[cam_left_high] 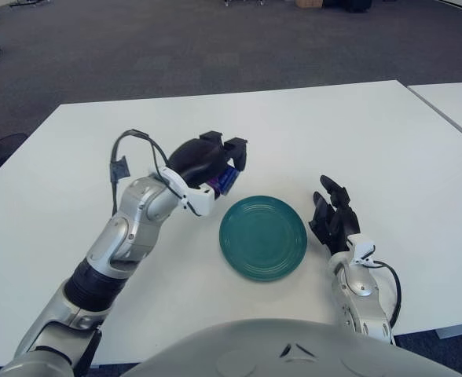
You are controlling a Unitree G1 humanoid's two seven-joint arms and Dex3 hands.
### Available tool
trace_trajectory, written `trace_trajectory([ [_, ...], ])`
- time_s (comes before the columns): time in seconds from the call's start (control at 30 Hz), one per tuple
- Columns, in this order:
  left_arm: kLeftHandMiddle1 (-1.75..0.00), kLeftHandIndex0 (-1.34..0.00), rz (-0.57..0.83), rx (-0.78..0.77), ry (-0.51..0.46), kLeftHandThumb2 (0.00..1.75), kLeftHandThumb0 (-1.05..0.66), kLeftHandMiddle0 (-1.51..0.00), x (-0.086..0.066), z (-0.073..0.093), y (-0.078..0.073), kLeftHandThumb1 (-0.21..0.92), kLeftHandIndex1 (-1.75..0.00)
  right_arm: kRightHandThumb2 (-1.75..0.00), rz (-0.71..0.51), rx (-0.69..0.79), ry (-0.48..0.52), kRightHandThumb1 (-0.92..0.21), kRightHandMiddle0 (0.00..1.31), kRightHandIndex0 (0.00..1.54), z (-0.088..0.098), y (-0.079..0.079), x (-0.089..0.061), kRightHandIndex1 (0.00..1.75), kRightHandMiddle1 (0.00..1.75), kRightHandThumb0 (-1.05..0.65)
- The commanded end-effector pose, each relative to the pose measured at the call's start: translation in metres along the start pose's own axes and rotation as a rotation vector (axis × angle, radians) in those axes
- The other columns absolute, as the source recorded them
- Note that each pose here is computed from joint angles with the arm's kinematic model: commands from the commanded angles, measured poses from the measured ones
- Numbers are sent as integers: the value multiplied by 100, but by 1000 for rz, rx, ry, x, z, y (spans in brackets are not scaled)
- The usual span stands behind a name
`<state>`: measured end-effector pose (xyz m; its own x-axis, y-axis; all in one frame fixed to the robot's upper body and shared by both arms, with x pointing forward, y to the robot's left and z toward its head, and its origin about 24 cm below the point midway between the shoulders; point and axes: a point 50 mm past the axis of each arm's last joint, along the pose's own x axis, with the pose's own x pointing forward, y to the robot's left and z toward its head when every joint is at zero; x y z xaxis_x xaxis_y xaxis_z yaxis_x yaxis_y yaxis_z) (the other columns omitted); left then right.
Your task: Put the gum into the plate.
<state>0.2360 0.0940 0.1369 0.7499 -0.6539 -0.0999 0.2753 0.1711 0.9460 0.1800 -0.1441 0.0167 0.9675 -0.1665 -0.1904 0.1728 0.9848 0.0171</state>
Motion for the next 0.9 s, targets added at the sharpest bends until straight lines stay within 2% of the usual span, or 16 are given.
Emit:
trace_trajectory([
  [0.0, -168, -53, -36, 4, -26, 149, 0, -74, 2, 12, -5, 15, -175, -87, 1, -10, 97, -92, 0, 22, -16, -1, -6, 0, 49, -74],
  [0.07, -167, -54, -60, -1, -33, 150, 0, -75, 4, 16, -13, 14, -175, -87, 3, -9, 97, -92, 0, 22, -16, -1, -6, 0, 50, -74],
  [0.17, -167, -55, -125, -14, -38, 151, 0, -75, 10, 22, -36, 13, -175, -86, 3, -9, 95, -92, 0, 22, -16, -1, -6, 0, 50, -75],
  [0.23, -168, -55, -147, -19, -44, 152, 0, -75, 13, 25, -42, 12, -175, -86, 4, -9, 93, -92, 0, 21, -17, 0, -6, 0, 49, -75],
  [0.47, -168, -61, -119, 32, -114, 158, 0, -77, 16, 30, -48, 7, -175, -86, 2, 7, 85, -92, 0, 23, -15, 3, -5, 1, 50, -74],
  [0.6, -170, -59, -176, 56, -151, 156, 0, -75, 16, 40, -49, 9, -175, -86, -3, 11, 84, -92, 0, 24, -14, 5, -6, 1, 51, -73],
  [0.73, -174, -58, -220, 98, -172, 155, 0, -72, 17, 41, -50, 11, -175, -88, -4, 11, 83, -92, 0, 26, -12, 6, -6, 1, 54, -71],
  [0.87, -174, -61, -246, 109, -178, 157, 0, -72, 20, 42, -54, 9, -172, -89, 4, -12, 77, -92, 0, 27, -11, 8, -7, 1, 56, -71],
])
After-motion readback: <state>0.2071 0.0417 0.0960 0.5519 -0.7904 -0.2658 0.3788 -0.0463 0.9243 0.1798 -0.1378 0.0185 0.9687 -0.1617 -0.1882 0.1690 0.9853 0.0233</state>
